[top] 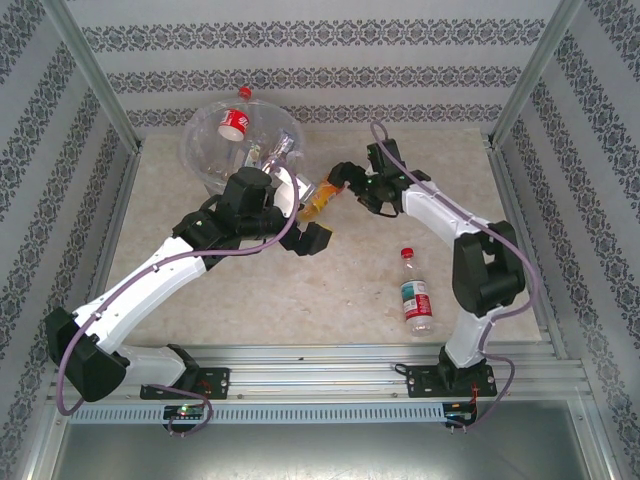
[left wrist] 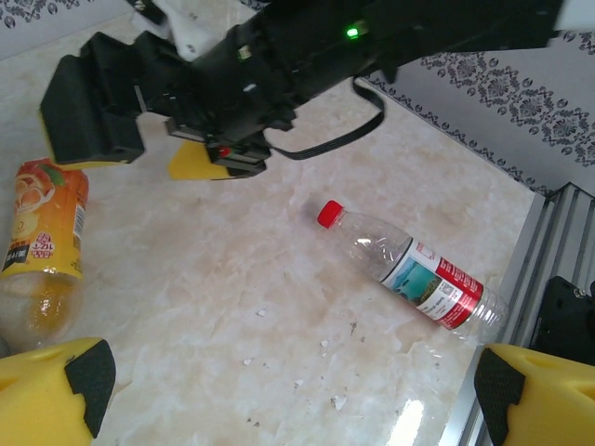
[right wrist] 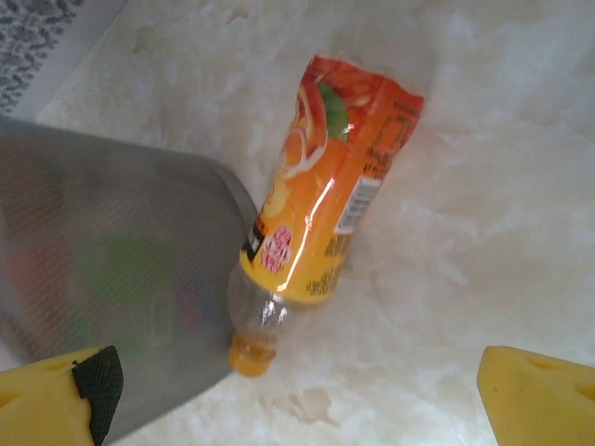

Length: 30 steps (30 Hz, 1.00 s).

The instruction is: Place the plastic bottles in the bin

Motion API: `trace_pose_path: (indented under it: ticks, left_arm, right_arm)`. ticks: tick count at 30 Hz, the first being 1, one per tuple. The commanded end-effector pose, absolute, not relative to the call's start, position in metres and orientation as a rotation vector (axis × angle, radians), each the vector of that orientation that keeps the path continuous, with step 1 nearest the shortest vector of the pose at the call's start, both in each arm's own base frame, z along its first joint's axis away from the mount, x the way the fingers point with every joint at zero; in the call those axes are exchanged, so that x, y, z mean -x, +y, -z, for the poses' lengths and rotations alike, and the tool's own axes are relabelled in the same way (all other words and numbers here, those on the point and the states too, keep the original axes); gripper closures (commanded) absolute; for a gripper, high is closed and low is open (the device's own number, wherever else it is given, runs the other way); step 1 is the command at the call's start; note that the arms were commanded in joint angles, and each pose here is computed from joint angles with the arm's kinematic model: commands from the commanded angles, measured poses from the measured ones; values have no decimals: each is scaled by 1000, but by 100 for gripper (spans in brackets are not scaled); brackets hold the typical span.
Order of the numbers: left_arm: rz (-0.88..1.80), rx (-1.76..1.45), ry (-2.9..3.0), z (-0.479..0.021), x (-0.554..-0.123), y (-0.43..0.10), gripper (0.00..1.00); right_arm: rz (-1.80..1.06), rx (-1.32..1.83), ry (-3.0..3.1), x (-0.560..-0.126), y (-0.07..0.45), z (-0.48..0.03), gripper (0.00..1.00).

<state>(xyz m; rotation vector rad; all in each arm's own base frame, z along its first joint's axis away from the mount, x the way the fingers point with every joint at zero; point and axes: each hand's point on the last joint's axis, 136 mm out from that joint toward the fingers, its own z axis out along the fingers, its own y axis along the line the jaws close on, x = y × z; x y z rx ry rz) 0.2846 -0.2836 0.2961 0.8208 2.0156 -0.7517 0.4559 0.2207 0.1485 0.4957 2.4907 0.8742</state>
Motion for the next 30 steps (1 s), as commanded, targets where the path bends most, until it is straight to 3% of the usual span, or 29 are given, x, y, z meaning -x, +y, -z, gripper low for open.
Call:
trace_pose_path:
  ticks: [1,16,30]
  left_arm:
    - [762,-841,1947,-314,-278,-286,0]
    - [714,-851,1955,-307,-281,-282,0]
    - [701,-847,1947,-309,-282,-280,0]
  right_arm:
    - [-857,-539,2465,-475,224,-149,2]
    - [-801,-646,2458,-524,234,-115,4]
    - [-760,-730,2484,-542,240,-81,11]
